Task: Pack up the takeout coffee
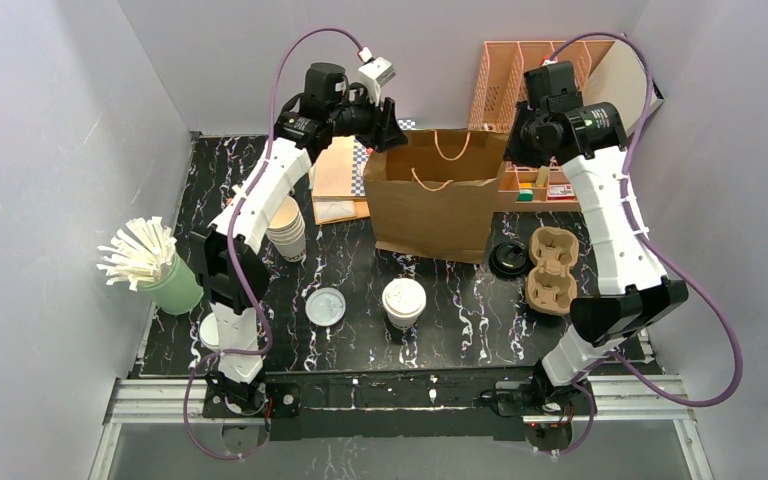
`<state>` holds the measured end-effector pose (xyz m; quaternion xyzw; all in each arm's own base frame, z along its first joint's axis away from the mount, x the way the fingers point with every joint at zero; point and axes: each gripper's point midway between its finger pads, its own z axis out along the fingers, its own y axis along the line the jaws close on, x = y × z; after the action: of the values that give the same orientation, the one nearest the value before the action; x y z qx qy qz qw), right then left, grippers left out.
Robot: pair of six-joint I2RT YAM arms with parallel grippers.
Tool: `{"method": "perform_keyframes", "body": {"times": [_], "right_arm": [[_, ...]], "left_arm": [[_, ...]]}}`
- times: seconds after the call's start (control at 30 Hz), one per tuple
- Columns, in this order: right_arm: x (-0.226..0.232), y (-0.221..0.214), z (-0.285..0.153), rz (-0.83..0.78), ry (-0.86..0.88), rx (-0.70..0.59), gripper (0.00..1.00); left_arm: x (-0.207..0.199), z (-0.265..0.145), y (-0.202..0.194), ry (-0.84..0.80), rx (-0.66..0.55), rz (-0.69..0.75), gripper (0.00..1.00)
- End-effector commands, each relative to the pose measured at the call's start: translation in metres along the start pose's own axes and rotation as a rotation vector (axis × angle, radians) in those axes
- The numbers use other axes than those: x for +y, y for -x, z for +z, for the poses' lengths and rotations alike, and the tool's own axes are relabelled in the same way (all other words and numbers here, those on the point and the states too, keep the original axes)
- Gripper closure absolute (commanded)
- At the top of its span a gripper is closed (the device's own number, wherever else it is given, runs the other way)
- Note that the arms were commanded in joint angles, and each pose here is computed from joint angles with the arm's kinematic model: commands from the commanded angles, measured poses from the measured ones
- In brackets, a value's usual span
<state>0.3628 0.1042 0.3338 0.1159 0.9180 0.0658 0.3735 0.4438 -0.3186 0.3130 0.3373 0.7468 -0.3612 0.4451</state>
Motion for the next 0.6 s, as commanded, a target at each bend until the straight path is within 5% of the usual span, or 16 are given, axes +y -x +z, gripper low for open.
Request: {"method": "perform_keyframes", "body": {"times": [0.0, 0.33, 0.47, 0.57], "right_arm": [[0.003, 0.002, 0.011, 0.0, 0.014, -0.004, 0.74], [0.007, 0.011, 0.029, -0.048, 0.006, -0.017, 0.79], [0.009, 0.014, 0.036, -0.072, 0.008, -0.013, 0.96], [0.016, 0.021, 0.041, -0.102, 0.036, -0.032, 0.99]], "left_arm": [[-0.011, -0.019, 0.028, 0.021, -0.057, 0.04, 0.67], [-0.027, -0.037, 0.013, 0.016, -0.022, -0.039, 0.87], [-0.028, -0.045, 0.01, 0.041, -0.002, -0.069, 0.95], [-0.032, -0.052, 0.009, 0.057, 0.013, -0.098, 0.98]]}}
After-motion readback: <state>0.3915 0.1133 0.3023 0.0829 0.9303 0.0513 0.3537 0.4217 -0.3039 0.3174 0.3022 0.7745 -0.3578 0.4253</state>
